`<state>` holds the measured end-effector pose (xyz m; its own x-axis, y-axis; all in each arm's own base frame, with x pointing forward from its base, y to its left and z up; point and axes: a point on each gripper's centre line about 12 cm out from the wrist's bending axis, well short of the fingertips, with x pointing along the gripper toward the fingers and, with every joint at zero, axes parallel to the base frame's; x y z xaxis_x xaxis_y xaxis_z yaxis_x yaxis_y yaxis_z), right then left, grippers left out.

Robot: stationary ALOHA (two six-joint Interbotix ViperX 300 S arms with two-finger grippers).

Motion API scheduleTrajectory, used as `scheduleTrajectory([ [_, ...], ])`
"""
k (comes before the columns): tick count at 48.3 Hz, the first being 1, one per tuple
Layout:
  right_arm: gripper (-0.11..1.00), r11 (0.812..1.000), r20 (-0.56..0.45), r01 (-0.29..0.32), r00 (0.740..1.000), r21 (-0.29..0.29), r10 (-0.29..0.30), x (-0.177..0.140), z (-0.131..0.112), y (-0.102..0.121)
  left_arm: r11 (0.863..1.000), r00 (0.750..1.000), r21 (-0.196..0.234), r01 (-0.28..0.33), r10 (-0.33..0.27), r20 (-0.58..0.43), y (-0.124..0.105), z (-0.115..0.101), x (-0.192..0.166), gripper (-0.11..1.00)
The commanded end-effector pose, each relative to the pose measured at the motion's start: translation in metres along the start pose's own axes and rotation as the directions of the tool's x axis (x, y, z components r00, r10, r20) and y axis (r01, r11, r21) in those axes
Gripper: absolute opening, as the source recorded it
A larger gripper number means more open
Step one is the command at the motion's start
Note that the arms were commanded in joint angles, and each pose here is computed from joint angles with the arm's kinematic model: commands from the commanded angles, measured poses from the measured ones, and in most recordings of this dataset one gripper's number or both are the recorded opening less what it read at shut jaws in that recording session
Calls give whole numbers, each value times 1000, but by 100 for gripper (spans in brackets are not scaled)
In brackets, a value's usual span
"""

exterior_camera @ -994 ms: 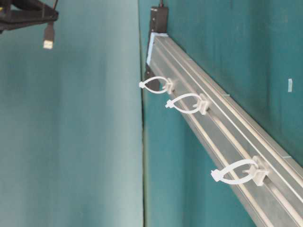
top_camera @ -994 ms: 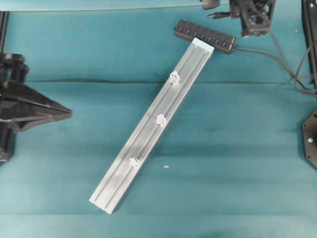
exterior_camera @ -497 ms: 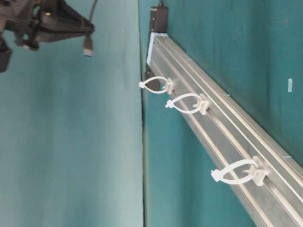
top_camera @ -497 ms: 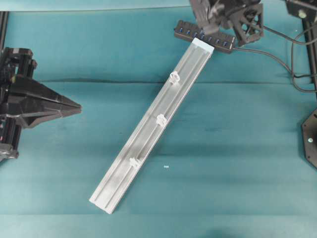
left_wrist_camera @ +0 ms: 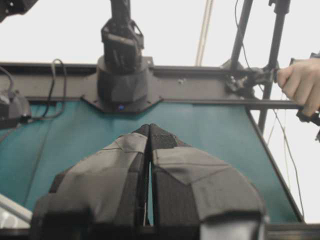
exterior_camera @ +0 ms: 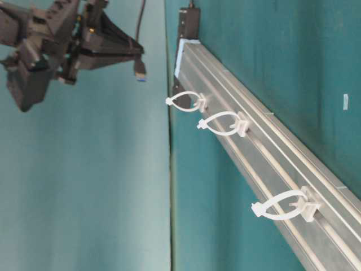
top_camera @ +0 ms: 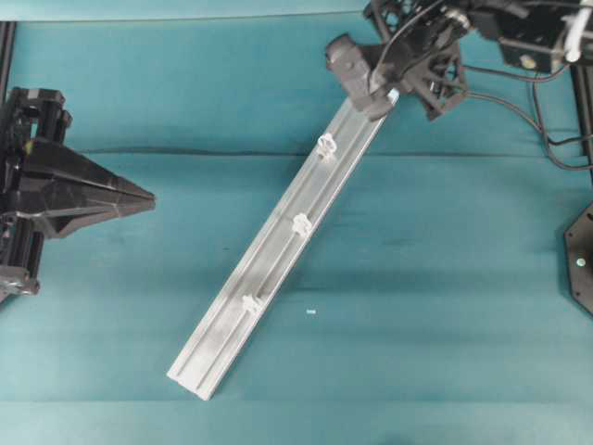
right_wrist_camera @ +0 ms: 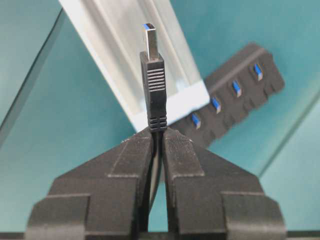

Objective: Pass the USB cable through three rings with both arms.

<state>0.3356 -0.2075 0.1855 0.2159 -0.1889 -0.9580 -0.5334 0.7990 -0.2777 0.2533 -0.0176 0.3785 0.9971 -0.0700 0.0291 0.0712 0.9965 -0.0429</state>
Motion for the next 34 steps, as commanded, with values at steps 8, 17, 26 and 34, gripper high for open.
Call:
scheduleTrajectory([
  [8, 7, 995, 15, 13, 1000, -95, -11, 14, 12, 1, 1000, 999, 3, -4, 4, 37, 1, 13, 1, -1],
  [17, 7, 993, 14, 5, 1000, -114, -3, 26, 14, 1, 1000, 999, 2, -6, 6, 36, 1, 13, 1, -1],
  [26, 7, 993, 17, 2, 1000, -119, 0, 35, 17, 2, 1000, 999, 2, -7, 7, 34, 2, 12, 1, -1],
  [34, 7, 993, 26, -6, 1000, -114, 9, 41, 20, 4, 1000, 999, 2, -15, 15, 37, 4, 13, 1, -1],
])
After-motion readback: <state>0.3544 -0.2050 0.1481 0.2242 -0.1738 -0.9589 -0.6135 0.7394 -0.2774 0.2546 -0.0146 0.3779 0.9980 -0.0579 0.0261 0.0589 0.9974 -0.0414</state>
